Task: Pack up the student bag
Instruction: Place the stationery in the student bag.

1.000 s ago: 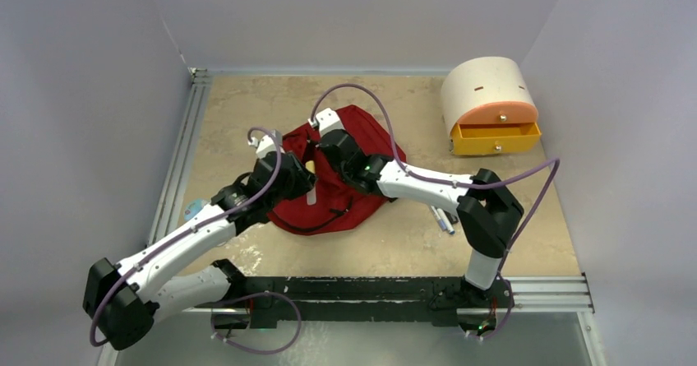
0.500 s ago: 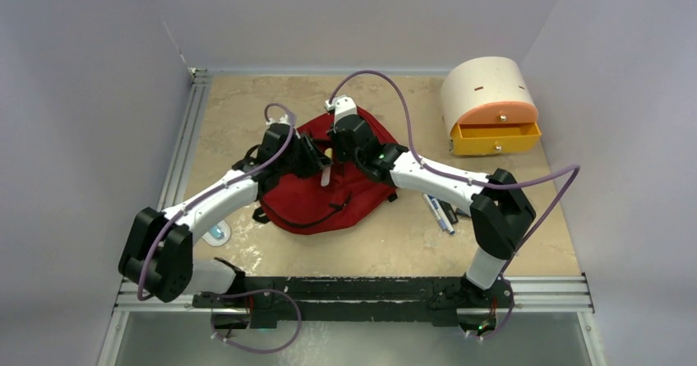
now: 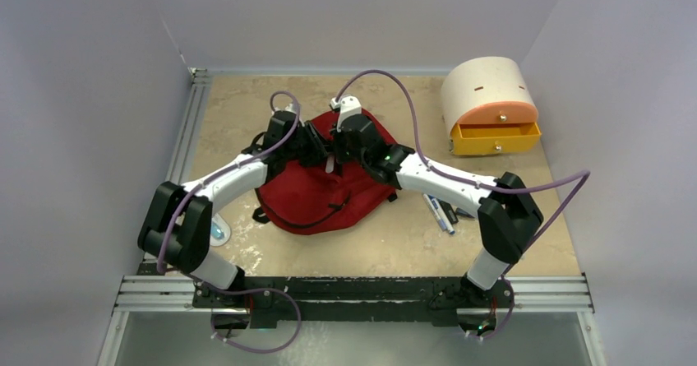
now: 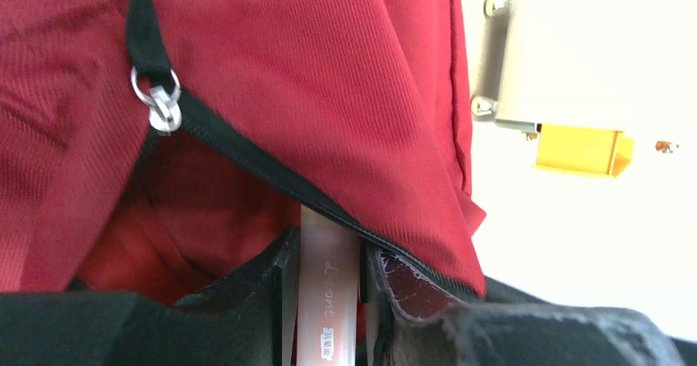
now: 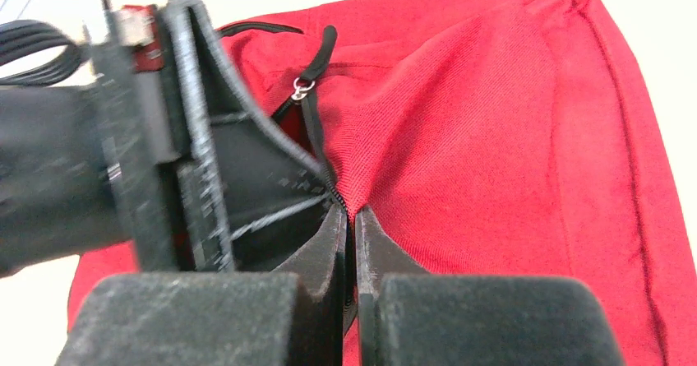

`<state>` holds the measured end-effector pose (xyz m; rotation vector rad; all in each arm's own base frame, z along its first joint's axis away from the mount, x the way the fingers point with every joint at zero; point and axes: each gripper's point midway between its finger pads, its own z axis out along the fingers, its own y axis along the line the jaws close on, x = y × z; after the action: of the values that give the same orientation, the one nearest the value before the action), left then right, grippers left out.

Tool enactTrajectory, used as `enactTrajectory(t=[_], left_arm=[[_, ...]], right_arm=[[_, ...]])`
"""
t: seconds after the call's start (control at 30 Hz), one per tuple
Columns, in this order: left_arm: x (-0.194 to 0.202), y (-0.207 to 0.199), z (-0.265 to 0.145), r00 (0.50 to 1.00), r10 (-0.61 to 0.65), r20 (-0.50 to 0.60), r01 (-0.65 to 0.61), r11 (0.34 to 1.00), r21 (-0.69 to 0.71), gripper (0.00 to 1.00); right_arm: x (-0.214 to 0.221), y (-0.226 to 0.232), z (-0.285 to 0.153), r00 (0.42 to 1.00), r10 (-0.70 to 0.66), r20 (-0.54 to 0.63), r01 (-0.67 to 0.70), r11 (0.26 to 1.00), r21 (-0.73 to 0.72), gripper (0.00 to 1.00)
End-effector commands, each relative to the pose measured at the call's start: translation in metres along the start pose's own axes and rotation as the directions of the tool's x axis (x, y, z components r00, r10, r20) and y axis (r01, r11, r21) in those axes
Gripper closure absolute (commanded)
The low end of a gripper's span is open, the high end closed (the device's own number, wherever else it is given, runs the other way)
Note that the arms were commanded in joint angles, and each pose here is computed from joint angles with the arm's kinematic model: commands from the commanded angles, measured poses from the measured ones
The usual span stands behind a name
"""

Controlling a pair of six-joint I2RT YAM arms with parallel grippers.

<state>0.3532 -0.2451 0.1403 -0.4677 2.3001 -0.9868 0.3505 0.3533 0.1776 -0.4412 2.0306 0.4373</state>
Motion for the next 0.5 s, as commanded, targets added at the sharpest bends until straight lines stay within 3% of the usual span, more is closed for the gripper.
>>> enactTrajectory(t=[0.0,0.33,0.37,0.47], left_arm=[[-0.034,-0.03,0.011,0.997,0.0,0.081,-0.009,0.994,0.111,1.0],[-0.045,-0.04,0.037,0.984,-0.148,0.099,0.125,0.97,0.207,0.99],[-0.042,-0.043,0.039,0.986,-0.147,0.083,0.125,0.967,0.221,0.9],[-0.039,-0.046,0.039,0.99,-0.13,0.06,0.113,0.966,0.232,0.76]], right_arm=[[-0.057,0.033,-0.024,0.979,0.137,0.154,-0.113,0.981,-0.155,1.0],[-0.051,0.055,-0.028,0.963,0.251,0.099,-0.217,0.939,-0.268,1.0],[-0.051,0.055,-0.028,0.963,0.253,0.097,-0.22,0.937,-0.27,1.0],[-0.05,0.052,-0.03,0.963,0.25,0.1,-0.217,0.941,-0.261,1.0]])
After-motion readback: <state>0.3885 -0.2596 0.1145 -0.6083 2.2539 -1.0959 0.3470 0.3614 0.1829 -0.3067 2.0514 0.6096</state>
